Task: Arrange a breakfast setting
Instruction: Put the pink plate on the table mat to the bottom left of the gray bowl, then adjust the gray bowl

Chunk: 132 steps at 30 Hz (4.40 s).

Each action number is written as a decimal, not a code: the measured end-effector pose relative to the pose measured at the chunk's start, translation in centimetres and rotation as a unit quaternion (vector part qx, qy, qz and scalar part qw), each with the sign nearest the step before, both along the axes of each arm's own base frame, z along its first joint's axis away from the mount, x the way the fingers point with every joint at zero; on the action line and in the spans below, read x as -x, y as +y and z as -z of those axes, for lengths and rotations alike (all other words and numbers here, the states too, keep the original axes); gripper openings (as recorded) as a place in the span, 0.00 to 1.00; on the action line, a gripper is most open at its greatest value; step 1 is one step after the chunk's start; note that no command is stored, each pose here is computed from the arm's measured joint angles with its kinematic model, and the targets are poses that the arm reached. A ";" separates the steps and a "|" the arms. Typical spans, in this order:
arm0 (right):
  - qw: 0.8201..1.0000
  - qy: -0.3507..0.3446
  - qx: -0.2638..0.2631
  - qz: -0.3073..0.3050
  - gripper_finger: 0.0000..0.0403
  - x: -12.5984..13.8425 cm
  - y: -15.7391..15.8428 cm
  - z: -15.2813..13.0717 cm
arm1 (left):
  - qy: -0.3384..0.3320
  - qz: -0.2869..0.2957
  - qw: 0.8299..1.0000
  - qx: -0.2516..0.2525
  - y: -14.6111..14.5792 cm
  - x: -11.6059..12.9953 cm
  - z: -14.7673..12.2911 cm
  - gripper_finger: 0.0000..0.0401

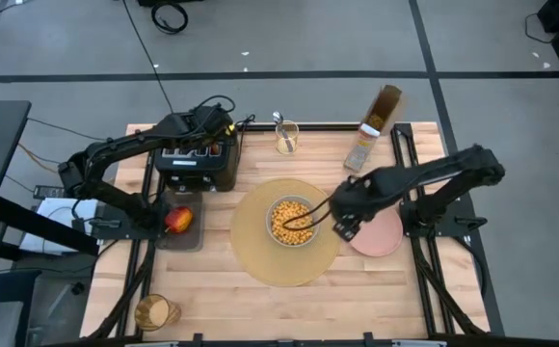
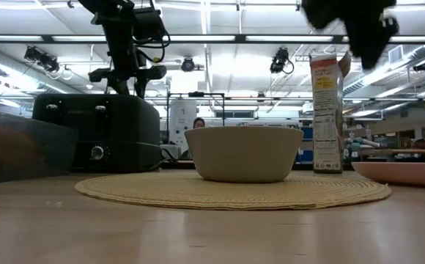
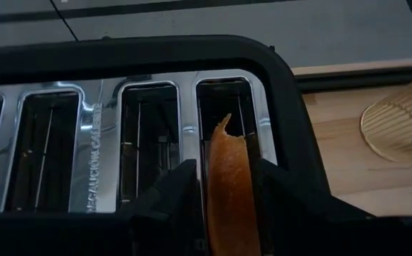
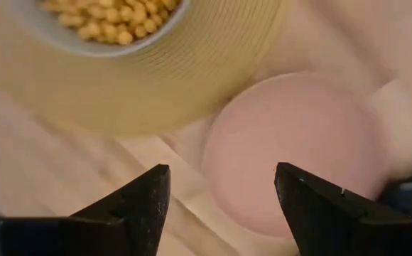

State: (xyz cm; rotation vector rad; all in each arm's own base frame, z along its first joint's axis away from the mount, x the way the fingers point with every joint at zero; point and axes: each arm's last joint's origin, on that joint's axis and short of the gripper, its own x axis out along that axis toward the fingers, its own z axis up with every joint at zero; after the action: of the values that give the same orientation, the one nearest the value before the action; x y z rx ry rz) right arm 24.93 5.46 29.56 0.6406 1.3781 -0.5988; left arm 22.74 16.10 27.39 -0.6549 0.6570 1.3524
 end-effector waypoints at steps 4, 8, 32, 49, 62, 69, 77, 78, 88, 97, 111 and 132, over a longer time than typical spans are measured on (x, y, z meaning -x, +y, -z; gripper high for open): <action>0.997 0.016 -0.013 0.069 0.60 -1.4 0.4 5.8 | 0.013 0.017 1.000 -0.002 -0.1 -0.1 0.0 0.37; 0.993 0.057 -0.028 0.096 0.54 -1.7 0.4 10.7 | 0.017 0.021 1.000 -0.002 -0.1 0.0 0.0 0.37; 0.989 0.093 0.003 0.111 0.12 -0.9 0.8 15.4 | 0.031 0.052 0.998 0.005 -0.3 0.0 -0.1 0.37; 0.992 -0.043 0.013 -0.115 0.03 -2.0 7.4 -0.3 | 0.038 0.062 0.997 0.003 -0.3 0.0 -0.1 0.37; 0.683 -0.186 0.234 -0.666 0.03 -6.7 10.9 0.3 | 0.039 0.062 0.997 0.003 -0.3 0.0 -0.1 0.37; 0.548 -0.172 0.275 -0.772 0.03 -11.1 12.3 5.4 | 0.048 0.074 0.996 0.000 -0.3 -0.1 -0.1 0.37; 0.451 -0.128 0.255 -0.845 0.03 -12.7 13.7 10.9 | 0.050 0.076 0.996 0.000 -0.3 -0.1 -0.1 0.37; 0.445 -0.127 0.257 -0.849 0.03 -12.9 13.8 11.3 | 0.050 0.076 0.996 0.000 -0.3 -0.1 -0.1 0.37; 0.457 -0.115 0.260 -0.843 0.04 -14.6 13.4 15.1 | 0.049 0.074 0.996 0.000 -0.3 -0.1 -0.1 0.37; 0.478 -0.125 0.273 -0.826 0.09 -15.4 12.5 14.9 | 0.046 0.071 0.996 0.001 -0.3 -0.1 -0.1 0.37; 0.524 -0.150 0.306 -0.781 0.29 -14.8 12.9 11.9 | 0.047 0.071 0.996 0.001 -0.3 -0.1 -0.1 0.37; 0.846 -0.059 0.090 -0.522 0.33 -1.3 0.8 8.1 | 0.045 0.072 0.996 0.000 -0.2 -0.1 -0.1 0.37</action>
State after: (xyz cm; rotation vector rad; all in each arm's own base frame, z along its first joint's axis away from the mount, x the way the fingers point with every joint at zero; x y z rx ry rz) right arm 26.23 6.29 21.46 -0.2697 1.3066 0.2009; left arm 22.83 15.85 27.48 -0.5392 0.7627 1.2533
